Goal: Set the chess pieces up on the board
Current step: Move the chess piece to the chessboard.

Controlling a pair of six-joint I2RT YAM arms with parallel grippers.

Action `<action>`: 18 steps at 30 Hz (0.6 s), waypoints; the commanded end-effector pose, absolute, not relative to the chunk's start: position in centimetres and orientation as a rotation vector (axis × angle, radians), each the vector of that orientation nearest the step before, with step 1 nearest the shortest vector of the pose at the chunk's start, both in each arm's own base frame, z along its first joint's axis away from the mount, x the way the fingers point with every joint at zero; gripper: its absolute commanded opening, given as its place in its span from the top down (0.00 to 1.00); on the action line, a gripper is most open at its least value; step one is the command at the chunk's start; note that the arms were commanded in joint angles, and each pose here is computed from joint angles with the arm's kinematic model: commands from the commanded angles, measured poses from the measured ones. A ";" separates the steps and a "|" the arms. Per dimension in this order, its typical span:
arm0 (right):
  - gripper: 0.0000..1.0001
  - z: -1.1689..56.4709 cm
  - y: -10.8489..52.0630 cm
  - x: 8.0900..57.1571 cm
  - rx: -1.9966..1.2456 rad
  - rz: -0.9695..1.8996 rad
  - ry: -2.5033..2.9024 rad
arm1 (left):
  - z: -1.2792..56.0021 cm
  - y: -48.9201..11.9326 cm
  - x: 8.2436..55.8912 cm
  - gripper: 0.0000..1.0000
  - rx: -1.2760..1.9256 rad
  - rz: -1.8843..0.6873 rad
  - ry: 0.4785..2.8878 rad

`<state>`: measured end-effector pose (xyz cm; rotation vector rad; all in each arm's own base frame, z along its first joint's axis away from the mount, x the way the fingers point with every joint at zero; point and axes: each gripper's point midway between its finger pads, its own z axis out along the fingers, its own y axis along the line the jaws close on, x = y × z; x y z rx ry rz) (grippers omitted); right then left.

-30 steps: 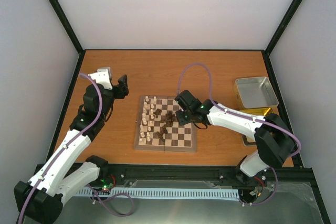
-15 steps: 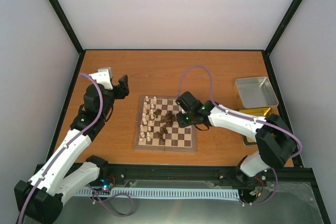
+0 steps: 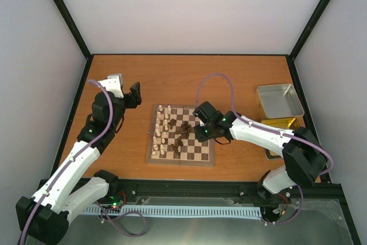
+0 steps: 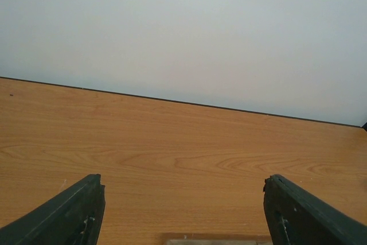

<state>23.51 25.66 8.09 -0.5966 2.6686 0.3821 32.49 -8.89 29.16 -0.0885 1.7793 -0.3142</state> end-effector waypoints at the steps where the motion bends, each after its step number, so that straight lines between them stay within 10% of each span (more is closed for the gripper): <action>1: 0.82 8.1 25.5 23.5 -0.599 0.383 2.670 | 30.3 -9.2 32.5 0.23 -0.096 -0.344 1.740; 18: 0.63 8.6 26.2 24.2 -0.467 0.399 2.717 | 30.8 -8.9 31.9 0.23 -0.102 -0.349 1.721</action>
